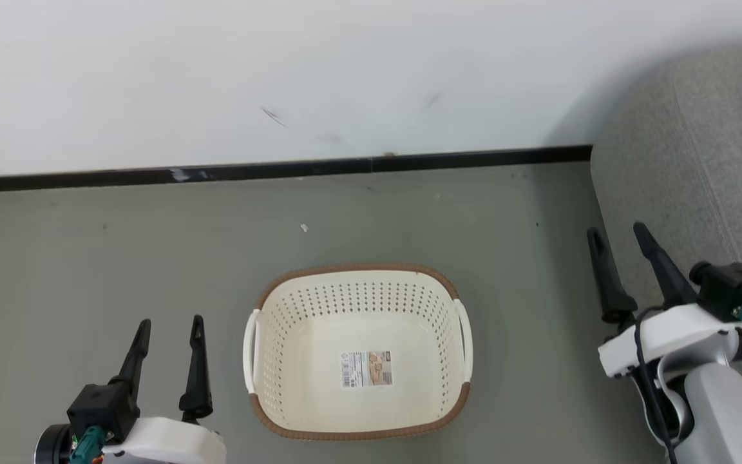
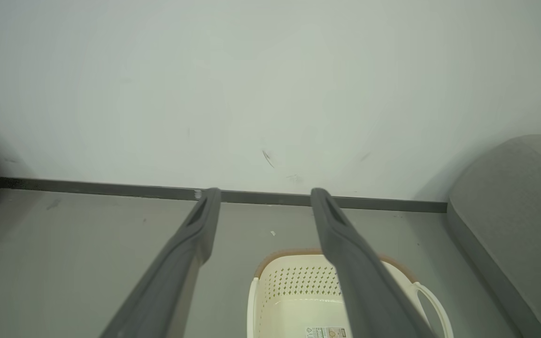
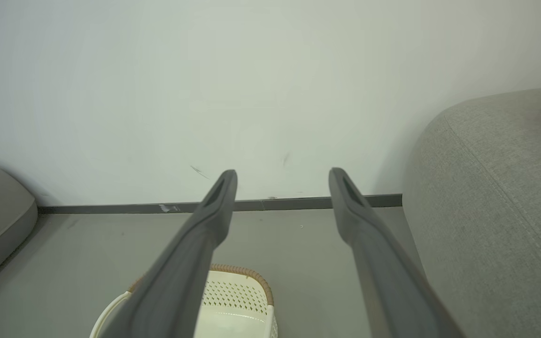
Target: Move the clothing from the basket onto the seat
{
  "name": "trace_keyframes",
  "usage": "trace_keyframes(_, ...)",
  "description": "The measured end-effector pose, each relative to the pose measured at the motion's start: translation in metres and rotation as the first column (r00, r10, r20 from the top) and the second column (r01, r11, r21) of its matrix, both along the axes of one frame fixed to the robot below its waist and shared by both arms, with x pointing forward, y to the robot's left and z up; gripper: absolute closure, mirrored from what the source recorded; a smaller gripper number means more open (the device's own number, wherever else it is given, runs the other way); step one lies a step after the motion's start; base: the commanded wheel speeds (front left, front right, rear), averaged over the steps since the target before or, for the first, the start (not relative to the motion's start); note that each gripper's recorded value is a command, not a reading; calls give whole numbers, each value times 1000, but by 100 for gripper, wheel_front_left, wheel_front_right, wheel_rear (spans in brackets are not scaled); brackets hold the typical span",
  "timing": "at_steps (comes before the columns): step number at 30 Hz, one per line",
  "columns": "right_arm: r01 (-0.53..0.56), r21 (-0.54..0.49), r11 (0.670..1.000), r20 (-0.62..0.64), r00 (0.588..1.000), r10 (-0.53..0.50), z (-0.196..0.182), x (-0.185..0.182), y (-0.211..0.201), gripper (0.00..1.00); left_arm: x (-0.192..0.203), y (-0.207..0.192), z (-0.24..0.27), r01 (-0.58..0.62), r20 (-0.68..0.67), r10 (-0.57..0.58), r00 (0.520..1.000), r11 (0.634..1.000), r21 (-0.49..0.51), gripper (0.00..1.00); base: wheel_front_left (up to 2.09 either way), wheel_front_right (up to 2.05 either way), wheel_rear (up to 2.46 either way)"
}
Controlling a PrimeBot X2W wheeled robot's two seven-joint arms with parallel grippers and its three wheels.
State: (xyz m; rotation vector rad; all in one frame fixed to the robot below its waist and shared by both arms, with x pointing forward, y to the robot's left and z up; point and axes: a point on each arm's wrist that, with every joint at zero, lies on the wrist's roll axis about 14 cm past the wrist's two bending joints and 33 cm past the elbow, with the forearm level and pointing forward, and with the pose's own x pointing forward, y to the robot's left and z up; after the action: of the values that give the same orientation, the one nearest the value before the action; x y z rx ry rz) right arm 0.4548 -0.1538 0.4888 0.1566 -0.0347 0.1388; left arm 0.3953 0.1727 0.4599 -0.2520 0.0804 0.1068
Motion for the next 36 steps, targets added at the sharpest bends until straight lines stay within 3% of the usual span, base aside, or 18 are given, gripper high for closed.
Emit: trace_keyframes(36,-28,-9,1000,41,999,29,19,-73,15,0,-75,32,24,-50,78,49,996,999,14,0,0,0,0)
